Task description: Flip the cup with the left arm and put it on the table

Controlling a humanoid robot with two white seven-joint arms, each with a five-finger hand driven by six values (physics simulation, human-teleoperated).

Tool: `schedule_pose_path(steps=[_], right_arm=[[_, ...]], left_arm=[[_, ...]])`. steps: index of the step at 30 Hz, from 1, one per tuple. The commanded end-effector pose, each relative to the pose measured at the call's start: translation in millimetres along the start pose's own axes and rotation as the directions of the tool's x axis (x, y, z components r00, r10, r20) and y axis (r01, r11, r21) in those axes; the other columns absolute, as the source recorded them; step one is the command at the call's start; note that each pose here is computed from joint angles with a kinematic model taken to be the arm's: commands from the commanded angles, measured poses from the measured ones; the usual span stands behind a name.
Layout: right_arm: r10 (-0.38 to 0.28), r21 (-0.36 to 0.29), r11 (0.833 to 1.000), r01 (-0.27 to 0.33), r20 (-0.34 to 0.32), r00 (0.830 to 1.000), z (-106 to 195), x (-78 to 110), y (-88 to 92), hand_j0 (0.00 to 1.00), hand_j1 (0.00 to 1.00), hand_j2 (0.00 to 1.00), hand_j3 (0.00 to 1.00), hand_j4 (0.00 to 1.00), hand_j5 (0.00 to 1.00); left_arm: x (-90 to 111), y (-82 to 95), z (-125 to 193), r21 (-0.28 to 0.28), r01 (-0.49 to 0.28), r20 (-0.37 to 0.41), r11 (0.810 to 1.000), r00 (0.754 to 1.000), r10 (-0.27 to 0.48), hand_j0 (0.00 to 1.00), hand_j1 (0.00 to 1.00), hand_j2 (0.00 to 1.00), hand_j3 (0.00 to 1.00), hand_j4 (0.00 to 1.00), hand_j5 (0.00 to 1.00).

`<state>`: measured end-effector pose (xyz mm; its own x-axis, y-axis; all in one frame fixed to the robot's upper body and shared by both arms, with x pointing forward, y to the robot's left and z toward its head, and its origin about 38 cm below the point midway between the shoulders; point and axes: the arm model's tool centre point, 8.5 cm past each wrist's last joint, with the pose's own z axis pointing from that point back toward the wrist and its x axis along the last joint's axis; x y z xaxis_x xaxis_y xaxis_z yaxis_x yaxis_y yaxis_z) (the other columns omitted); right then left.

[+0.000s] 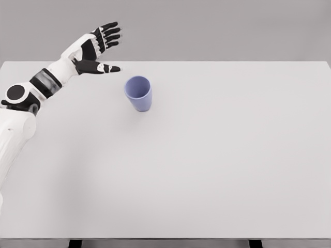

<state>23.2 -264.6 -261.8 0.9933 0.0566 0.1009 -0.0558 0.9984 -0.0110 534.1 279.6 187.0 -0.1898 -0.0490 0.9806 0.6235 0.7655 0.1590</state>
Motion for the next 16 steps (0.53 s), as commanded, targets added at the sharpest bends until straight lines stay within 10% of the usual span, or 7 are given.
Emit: schedule_pose_path(steps=[1,3,6,8,16], right_arm=[[0.000,0.000,1.000,0.000,0.000,1.000,0,0.0,0.0,1.00,1.00,1.00,1.00,1.00,1.00],[0.000,0.000,1.000,0.000,0.000,1.000,0,0.0,0.0,1.00,1.00,1.00,1.00,1.00,1.00],[0.000,0.000,1.000,0.000,0.000,1.000,0,0.0,0.0,1.00,1.00,1.00,1.00,1.00,1.00],[0.000,0.000,1.000,0.000,0.000,1.000,0,0.0,0.0,1.00,1.00,1.00,1.00,1.00,1.00],[0.000,0.000,1.000,0.000,0.000,1.000,0,0.0,0.0,1.00,1.00,1.00,1.00,1.00,1.00]], left_arm=[[-2,22.3,24,-0.007,0.147,-0.113,0.989,0.983,-0.147,1.00,1.00,1.00,1.00,1.00,1.00],[-1,30.6,33,-0.053,0.293,-0.173,0.955,0.939,-0.297,1.00,1.00,1.00,1.00,1.00,1.00],[4,42.8,54,-0.205,0.581,-0.197,0.788,0.764,-0.614,1.00,1.00,1.00,1.00,1.00,1.00],[4,41.2,56,-0.255,0.639,-0.173,0.726,0.708,-0.684,1.00,1.00,1.00,1.00,1.00,1.00],[6,37.1,57,-0.258,0.656,-0.123,0.709,0.706,-0.698,1.00,1.00,1.00,1.00,1.00,1.00]])
